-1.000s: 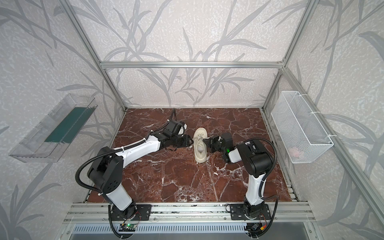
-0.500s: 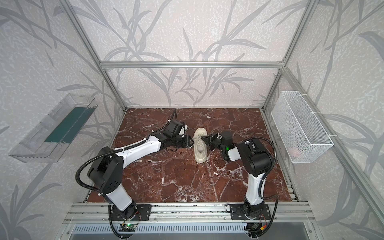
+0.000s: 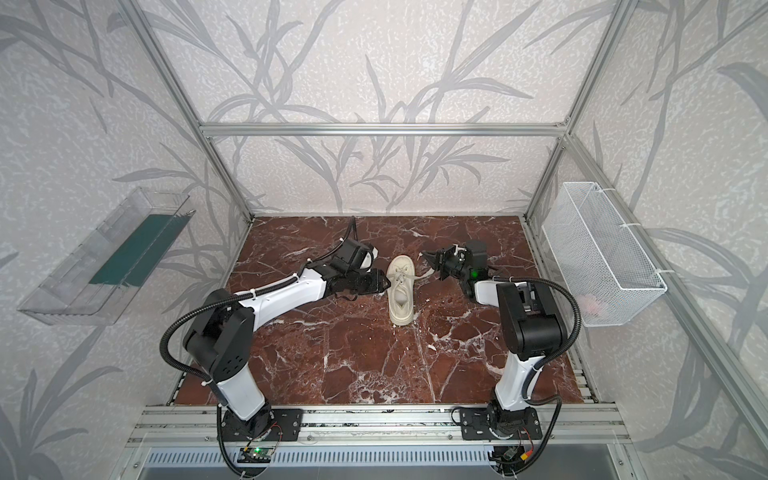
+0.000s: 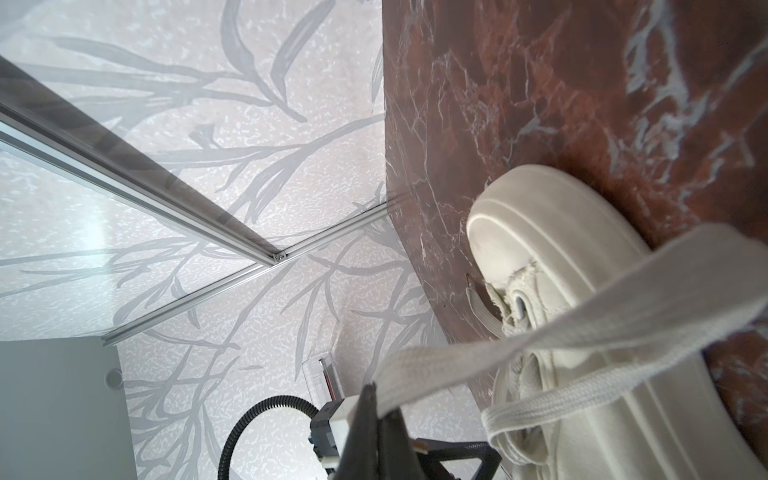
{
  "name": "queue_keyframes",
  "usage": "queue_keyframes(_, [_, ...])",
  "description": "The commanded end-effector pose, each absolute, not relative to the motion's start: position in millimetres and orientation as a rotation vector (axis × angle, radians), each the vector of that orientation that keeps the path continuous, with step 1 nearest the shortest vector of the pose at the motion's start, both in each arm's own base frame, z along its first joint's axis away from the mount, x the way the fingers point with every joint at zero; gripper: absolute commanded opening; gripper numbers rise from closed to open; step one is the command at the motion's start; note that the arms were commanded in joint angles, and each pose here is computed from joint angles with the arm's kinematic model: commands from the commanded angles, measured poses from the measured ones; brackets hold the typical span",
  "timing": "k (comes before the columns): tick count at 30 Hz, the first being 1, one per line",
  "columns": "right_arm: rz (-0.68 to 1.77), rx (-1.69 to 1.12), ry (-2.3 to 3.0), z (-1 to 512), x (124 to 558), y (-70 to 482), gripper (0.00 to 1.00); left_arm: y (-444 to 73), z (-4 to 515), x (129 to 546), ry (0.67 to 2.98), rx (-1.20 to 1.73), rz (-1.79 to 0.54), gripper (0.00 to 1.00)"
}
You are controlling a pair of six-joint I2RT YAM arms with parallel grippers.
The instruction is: Tie the shoes
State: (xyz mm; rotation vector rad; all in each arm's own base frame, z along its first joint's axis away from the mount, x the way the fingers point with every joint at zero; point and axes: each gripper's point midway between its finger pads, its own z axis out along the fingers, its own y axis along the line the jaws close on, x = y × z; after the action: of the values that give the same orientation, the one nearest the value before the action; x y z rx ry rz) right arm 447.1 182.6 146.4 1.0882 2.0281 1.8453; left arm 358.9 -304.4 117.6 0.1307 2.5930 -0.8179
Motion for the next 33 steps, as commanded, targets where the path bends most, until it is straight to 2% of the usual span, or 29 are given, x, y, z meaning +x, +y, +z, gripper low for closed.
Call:
queue_keyframes(1, [1.857, 1.039, 2.080, 150.0, 439.7, 188.7, 0.00, -314.9, 131.5, 366.7, 2.558, 0.230, -0.819, 0.49])
queue_keyframes(11, [1.877, 1.043, 2.059, 153.4, 441.4, 188.4, 0.00, -327.9, 124.0, 389.7, 2.588, 0.528, -0.660, 0.49])
queue_keyframes(23, [1.879, 1.066, 2.063, 148.6, 436.8, 180.6, 0.00, -350.8, 109.7, 407.8, 2.609, 0.641, -0.631, 0.48])
queue_keyframes(26, [1.879, 1.078, 2.070, 145.1, 434.4, 179.8, 0.00, -354.9, 106.2, 408.4, 2.615, 0.653, -0.630, 0.44])
queue_keyframes(33, [1.890, 1.045, 2.057, 147.1, 432.4, 179.3, 0.00, -351.4, 106.4, 411.1, 2.612, 0.655, -0.592, 0.20])
